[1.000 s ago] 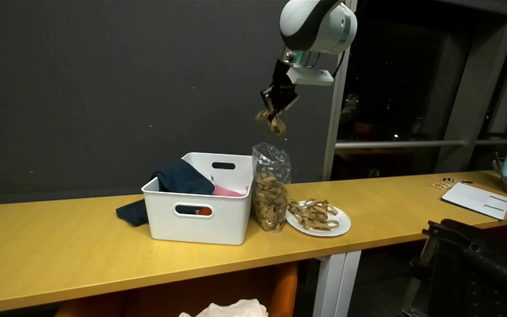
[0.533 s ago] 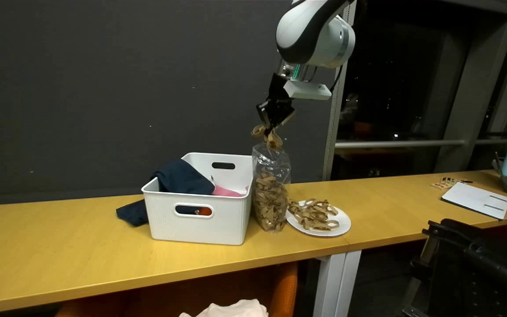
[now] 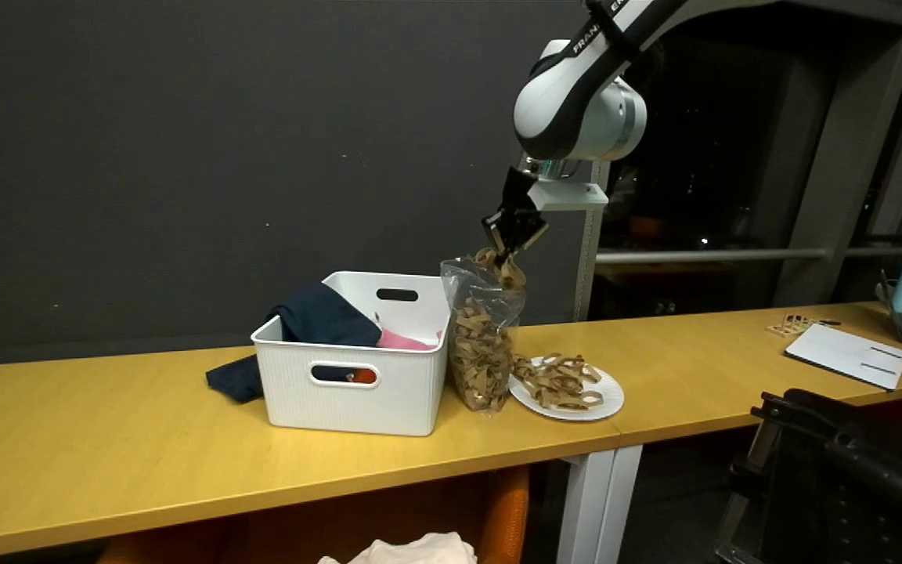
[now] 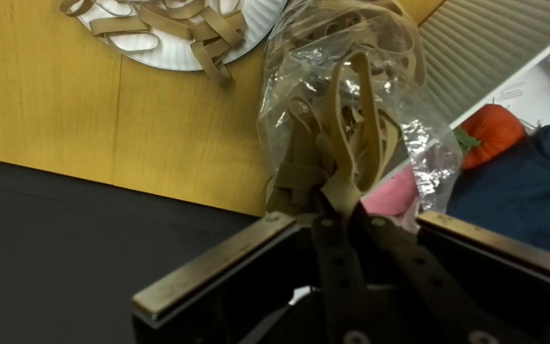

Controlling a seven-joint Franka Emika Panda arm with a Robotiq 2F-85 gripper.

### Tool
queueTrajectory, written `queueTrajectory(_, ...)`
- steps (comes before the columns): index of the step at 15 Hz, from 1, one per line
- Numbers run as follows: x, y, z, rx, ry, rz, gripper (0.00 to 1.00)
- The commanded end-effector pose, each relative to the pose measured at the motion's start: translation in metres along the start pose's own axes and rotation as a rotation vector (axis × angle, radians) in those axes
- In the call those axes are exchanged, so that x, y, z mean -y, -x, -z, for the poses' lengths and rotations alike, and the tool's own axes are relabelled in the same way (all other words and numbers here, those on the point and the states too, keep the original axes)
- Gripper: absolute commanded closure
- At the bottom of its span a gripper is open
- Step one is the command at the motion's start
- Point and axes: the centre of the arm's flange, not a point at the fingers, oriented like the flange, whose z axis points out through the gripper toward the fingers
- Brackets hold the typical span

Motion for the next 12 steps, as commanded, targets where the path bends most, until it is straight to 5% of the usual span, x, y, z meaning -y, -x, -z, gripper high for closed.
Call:
queueTrajectory(1,0.009,-0.003,0.006,-0.044,-0.025,0.024,0.98)
queueTrajectory(12,0.025,-0.014,0.007,-0.137,-0.055,0.074,0.98)
